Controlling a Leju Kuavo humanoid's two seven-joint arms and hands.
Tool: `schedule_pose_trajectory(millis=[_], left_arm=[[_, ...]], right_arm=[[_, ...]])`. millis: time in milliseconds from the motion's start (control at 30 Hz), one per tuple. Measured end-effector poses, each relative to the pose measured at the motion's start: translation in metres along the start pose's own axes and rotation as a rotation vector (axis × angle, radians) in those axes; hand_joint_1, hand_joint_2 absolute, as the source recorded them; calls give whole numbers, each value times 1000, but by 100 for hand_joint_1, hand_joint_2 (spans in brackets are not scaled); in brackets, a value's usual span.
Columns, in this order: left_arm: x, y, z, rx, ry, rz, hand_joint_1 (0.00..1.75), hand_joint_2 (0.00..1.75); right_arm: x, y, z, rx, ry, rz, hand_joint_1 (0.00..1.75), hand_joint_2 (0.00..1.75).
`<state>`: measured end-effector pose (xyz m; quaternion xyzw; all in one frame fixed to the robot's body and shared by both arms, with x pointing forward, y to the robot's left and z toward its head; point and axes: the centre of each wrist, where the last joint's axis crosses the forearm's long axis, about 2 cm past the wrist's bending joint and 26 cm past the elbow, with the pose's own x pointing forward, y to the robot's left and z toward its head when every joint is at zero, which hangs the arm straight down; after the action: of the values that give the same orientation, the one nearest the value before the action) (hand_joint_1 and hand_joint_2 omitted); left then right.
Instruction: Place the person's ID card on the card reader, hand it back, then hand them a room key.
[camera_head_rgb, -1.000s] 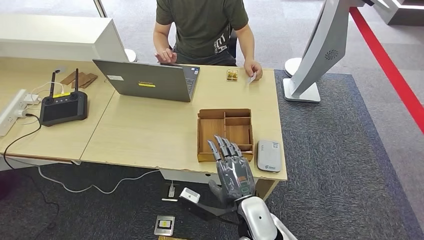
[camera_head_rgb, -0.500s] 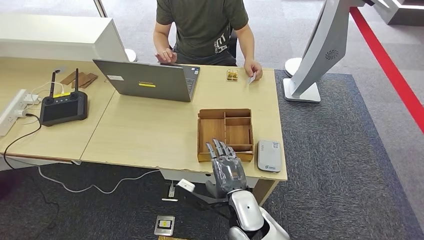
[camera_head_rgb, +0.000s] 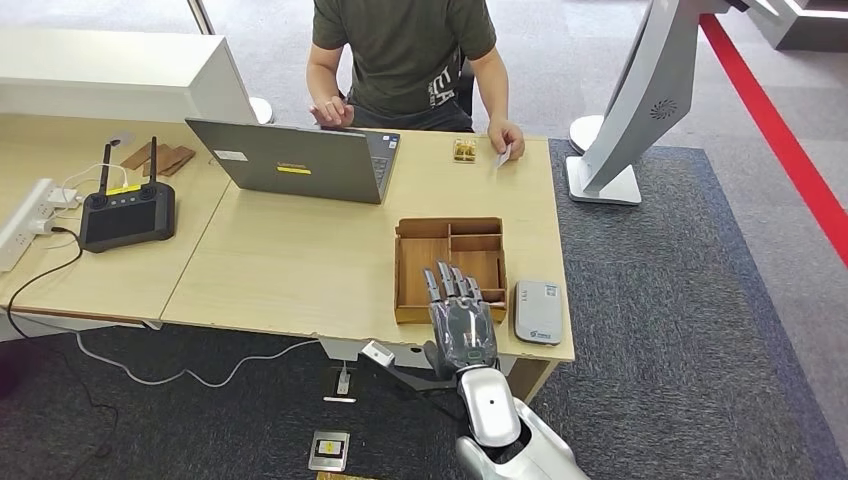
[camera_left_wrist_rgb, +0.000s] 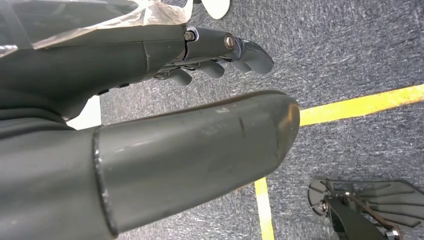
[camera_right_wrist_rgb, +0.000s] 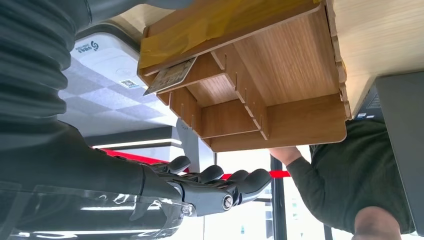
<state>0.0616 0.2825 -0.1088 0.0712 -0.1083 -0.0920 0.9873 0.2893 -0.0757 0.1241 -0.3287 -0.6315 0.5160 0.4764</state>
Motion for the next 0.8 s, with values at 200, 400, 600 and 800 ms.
schedule_pose_trajectory(millis=[200, 400, 600, 800], left_arm=[[0, 0, 0, 0, 0, 0, 0, 0], [0, 0, 0, -1, 3, 0, 0, 0], [0, -1, 0, 0, 7, 0, 0, 0], [0, -2, 0, 9, 6, 2, 0, 0]], right_arm=[[-2, 4, -2, 14, 10, 13, 0, 175], [-4, 4, -7, 18, 33, 48, 0, 175], [-10, 2, -22, 9, 62, 126, 0, 175], [-17, 0, -33, -16, 111, 127, 0, 175]])
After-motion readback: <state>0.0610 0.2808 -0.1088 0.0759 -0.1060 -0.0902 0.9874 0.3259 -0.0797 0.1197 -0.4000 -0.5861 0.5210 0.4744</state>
